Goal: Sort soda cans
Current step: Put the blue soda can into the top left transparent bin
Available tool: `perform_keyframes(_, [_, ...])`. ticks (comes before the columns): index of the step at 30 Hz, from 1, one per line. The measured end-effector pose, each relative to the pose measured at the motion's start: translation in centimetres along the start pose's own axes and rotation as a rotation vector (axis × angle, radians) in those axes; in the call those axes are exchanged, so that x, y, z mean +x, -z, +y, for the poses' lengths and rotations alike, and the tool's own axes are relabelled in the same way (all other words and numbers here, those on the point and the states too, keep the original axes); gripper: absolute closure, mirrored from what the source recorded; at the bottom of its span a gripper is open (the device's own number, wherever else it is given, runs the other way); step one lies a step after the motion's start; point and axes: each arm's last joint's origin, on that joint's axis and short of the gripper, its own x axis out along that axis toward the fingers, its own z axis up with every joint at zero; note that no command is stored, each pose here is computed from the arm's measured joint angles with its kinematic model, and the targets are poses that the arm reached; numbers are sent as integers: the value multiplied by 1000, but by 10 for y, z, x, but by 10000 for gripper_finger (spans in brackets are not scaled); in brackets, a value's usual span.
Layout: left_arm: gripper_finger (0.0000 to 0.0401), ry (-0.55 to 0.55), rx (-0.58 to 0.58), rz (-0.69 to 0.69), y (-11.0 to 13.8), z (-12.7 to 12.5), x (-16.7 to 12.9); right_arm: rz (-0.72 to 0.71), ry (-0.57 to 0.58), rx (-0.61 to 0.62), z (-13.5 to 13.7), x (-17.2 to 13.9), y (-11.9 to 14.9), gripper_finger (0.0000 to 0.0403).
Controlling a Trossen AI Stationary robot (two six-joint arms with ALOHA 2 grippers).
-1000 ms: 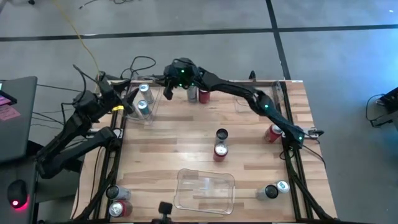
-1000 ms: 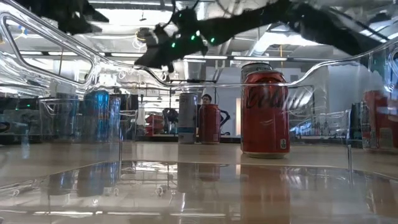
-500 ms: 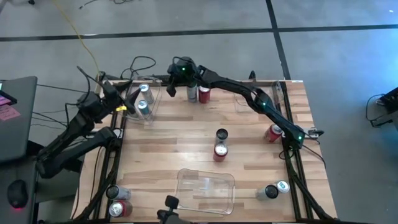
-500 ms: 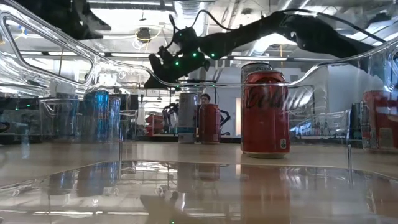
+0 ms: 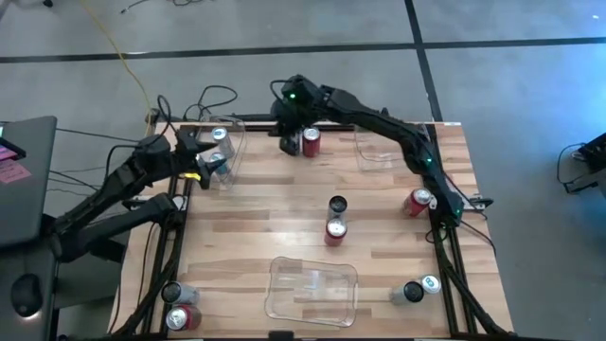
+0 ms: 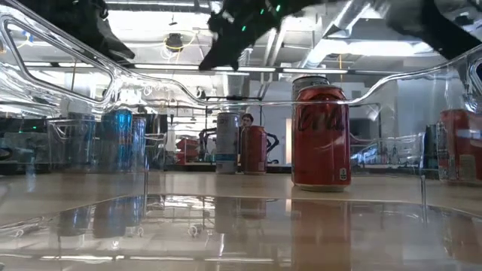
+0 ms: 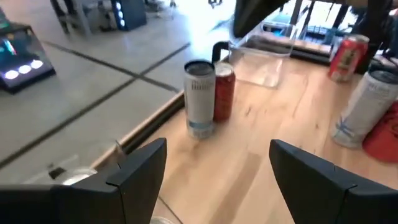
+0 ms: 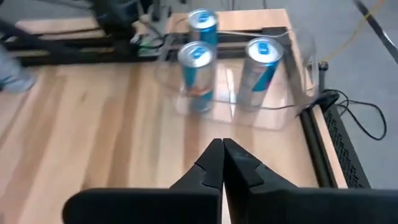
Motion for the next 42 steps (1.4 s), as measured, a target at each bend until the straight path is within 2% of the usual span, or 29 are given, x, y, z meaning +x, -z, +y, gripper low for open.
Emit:
perform_keyframes(6, [120, 52, -34, 1, 2, -8, 9, 96, -23, 0, 18, -43, -2, 375])
perform_keyframes(11, [120, 18, -56, 8, 1, -10, 17, 227, -43, 45, 19, -56, 10, 375])
perform_keyframes(13, [120, -24, -66, 15, 0, -10, 22, 264, -23, 63, 16, -58, 14, 375])
perform_keyframes(16, [120, -96, -67, 40, 0, -8, 30, 265, 73, 89, 4, -58, 15, 374])
perform_keyframes(20, [120, -113, -59, 77, 2, -8, 42, 318, 152, 152, -13, -64, 24, 374])
perform_keyframes(23, [120, -108, -31, 133, 6, -9, 51, 448, 137, 191, -20, -76, 39, 374])
perform_keyframes(27, [120, -104, 6, 166, 8, -9, 62, 633, 120, 324, -30, -93, 61, 367])
perform_keyframes(31, [120, -102, -8, 143, 6, -10, 69, 644, 187, 443, -37, -106, 70, 353])
perform_keyframes(36, [120, -98, -23, 137, 5, -10, 69, 671, 303, 470, -29, -131, 77, 348])
perform_keyframes(42, [120, -97, -26, 135, 5, -10, 69, 661, 348, 481, -3, -162, 86, 348])
